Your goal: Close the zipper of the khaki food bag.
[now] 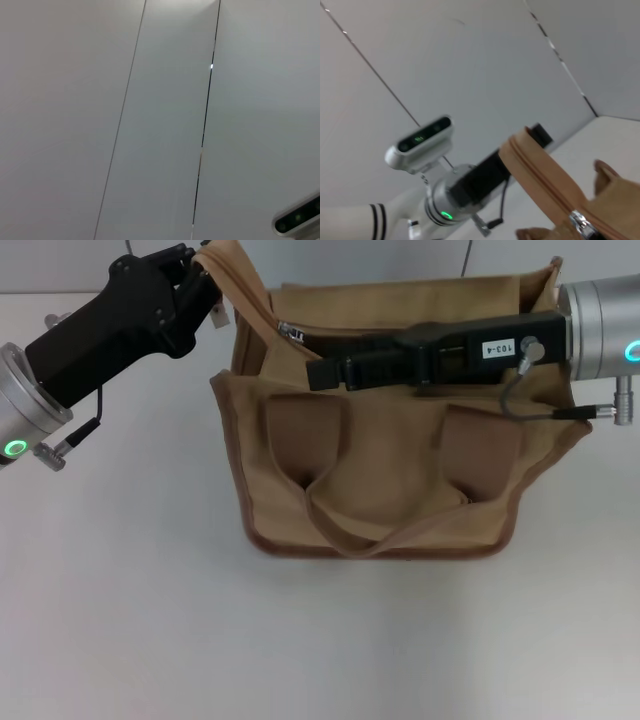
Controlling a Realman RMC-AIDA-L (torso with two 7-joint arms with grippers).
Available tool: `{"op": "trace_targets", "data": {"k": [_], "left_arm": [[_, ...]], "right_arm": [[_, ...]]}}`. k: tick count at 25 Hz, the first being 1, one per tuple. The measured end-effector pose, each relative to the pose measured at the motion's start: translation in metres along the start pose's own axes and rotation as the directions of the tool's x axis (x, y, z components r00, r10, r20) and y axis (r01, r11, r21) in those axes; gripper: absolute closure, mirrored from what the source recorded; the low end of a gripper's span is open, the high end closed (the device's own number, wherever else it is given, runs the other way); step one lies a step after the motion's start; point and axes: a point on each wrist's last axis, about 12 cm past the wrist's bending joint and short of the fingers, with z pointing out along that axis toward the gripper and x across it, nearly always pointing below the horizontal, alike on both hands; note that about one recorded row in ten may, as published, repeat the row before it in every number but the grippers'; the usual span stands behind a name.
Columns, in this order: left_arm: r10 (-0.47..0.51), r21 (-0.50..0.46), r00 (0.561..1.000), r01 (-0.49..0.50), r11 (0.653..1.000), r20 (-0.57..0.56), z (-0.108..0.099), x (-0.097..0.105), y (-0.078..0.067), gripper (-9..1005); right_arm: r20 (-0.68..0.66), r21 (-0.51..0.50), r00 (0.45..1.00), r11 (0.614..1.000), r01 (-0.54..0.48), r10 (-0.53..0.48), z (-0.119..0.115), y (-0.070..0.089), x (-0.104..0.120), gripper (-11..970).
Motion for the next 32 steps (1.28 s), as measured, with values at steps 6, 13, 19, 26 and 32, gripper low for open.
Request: {"op": "trace_targets", "data": {"k": [6,13,19,26,32], "left_arm": [[0.003,0.008,1.000,-0.003,1.000,0.003,0.003,-0.001,0.000,969],[-0.007,0.037,1.000,0.006,0.999,0.004,0.008,-0.002,-0.001,969],[-0.010,0.060,1.000,0.010,0.998,-0.001,0.010,-0.002,-0.003,969],[-0.014,0.069,1.000,0.013,0.998,0.008,0.009,-0.003,-0.005,969],[-0.022,0.062,1.000,0.021,0.998,0.011,0.007,-0.003,-0.005,969]], "right_arm": [[-0.029,0.048,1.000,0.999,-0.002,0.004,-0.002,-0.004,0.001,146],[0.000,0.072,0.996,0.994,0.087,-0.087,0.007,-0.005,-0.013,145],[-0.022,0.051,0.986,0.985,0.166,-0.165,0.024,-0.001,-0.019,146],[-0.001,0.069,0.976,0.973,0.218,-0.218,0.024,-0.003,-0.020,146],[-0.012,0.109,0.978,0.972,0.207,-0.207,0.028,-0.008,-0.019,147]]}}
